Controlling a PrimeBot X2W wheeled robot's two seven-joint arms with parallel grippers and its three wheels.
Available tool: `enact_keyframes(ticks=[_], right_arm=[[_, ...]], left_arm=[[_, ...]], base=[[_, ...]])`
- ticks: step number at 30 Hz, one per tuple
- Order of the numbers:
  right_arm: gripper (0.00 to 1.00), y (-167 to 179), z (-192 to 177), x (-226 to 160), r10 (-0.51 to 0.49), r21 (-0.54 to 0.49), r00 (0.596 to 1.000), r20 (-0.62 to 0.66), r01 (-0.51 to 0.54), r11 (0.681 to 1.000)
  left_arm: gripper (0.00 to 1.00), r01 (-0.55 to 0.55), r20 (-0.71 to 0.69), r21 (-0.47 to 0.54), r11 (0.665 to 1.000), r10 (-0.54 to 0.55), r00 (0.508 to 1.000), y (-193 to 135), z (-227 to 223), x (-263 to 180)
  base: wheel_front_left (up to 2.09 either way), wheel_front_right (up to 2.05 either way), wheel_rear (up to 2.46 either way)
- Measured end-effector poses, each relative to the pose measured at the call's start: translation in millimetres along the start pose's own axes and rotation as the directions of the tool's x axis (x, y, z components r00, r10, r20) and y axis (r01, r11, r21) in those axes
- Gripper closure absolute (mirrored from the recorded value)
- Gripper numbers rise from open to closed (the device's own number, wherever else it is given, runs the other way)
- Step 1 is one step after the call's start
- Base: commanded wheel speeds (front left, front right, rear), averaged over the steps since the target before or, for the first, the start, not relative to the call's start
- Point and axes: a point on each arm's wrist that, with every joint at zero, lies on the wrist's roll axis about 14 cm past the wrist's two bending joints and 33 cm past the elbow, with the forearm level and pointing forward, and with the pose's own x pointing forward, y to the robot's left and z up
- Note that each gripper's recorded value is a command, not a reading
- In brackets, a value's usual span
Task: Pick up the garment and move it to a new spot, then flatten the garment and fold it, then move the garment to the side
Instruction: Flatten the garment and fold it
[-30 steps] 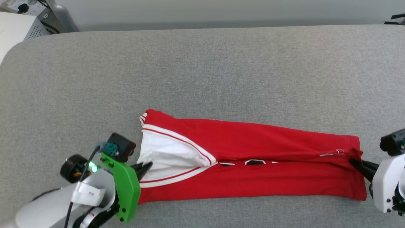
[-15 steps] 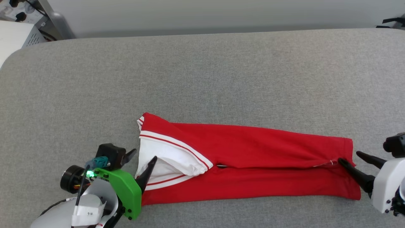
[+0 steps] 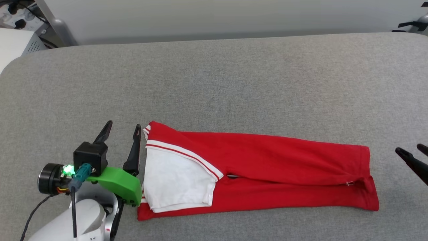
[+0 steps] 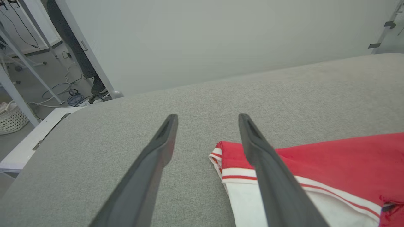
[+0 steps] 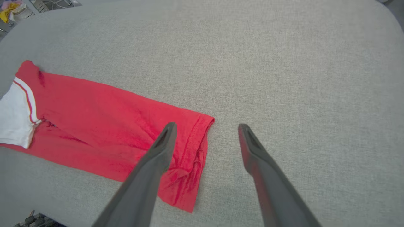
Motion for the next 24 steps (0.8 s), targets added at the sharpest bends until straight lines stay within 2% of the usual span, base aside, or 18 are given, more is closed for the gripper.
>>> enact_keyframes(ticks=[5,9,15,19,24], right_arm=[[0.00,-2,-33,10,0.021,0.111,0.986,-0.164,-0.003,0.994],[0.00,-1,-52,22,0.037,0.150,0.968,-0.248,0.001,0.989],[0.00,7,-74,47,0.065,0.178,0.943,-0.327,-0.006,0.984],[0.00,19,-94,60,0.099,0.204,0.920,-0.378,-0.021,0.979],[0.00,37,-97,73,0.153,0.213,0.905,-0.396,-0.071,0.974]], left_arm=[[0.00,-0.070,0.082,0.015,0.997,0.069,0.994,11,11,-1],[0.00,-0.150,0.113,0.047,0.988,0.144,0.983,27,10,-4],[0.00,-0.274,0.142,0.047,0.961,0.265,0.954,49,7,-13],[0.00,-0.318,0.129,0.031,0.948,0.312,0.941,57,-1,-21],[0.00,-0.370,0.149,-0.005,0.929,0.366,0.919,62,0,-27]], base=[[0.00,0.00,0.00],[0.00,0.00,0.00],[0.00,0.00,0.00],[0.00,0.00,0.00],[0.00,0.00,0.00]])
